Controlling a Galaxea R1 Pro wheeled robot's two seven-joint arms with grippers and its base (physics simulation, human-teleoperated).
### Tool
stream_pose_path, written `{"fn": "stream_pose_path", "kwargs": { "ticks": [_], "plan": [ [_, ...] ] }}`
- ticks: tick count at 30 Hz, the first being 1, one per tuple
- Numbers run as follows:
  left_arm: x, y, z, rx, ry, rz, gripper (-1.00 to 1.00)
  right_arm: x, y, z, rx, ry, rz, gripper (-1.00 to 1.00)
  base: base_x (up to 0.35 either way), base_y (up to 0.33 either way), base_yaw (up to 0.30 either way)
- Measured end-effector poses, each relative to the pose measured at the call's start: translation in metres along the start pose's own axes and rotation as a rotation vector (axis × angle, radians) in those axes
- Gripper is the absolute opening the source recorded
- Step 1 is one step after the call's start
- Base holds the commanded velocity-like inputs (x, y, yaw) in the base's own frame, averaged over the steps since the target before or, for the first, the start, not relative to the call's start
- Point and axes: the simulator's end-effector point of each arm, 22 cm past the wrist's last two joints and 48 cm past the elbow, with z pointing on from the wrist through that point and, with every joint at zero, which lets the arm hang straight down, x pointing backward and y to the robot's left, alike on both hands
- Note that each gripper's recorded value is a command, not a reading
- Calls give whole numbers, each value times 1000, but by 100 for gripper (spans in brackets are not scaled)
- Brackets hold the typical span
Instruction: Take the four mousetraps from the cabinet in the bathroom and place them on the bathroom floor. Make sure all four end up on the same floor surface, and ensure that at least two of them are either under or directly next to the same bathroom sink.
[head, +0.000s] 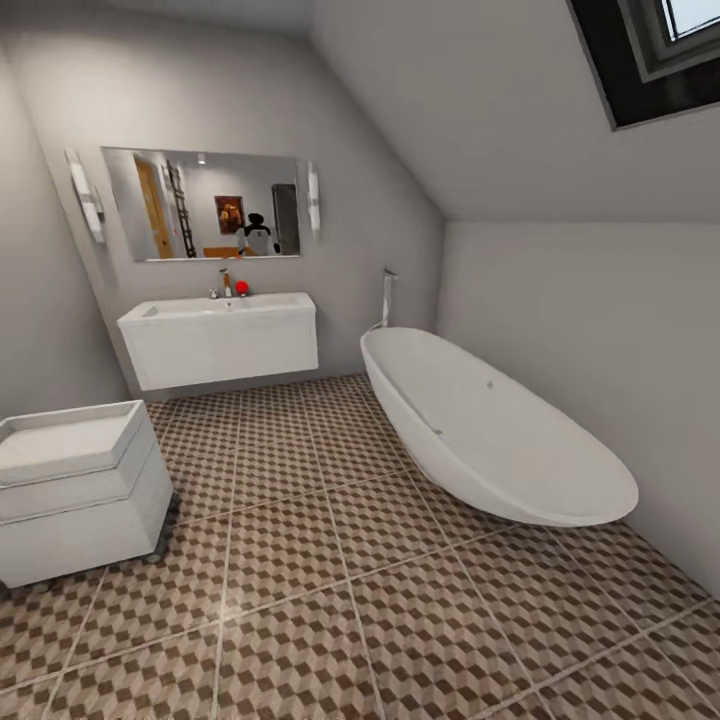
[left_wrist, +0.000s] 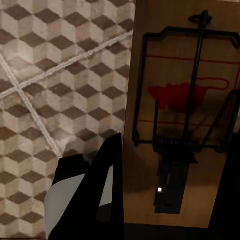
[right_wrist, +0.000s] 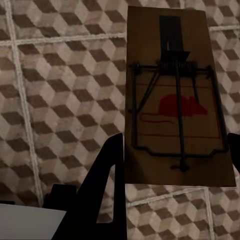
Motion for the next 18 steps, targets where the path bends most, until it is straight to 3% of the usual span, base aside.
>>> {"fn": "stream_pose_path", "kwargs": {
  "ticks": [18],
  "plan": [
    [8,0,2,1,19,-4,-100,8,2,1,-4,21,-1,-100,0,0,205]
  ]
}}
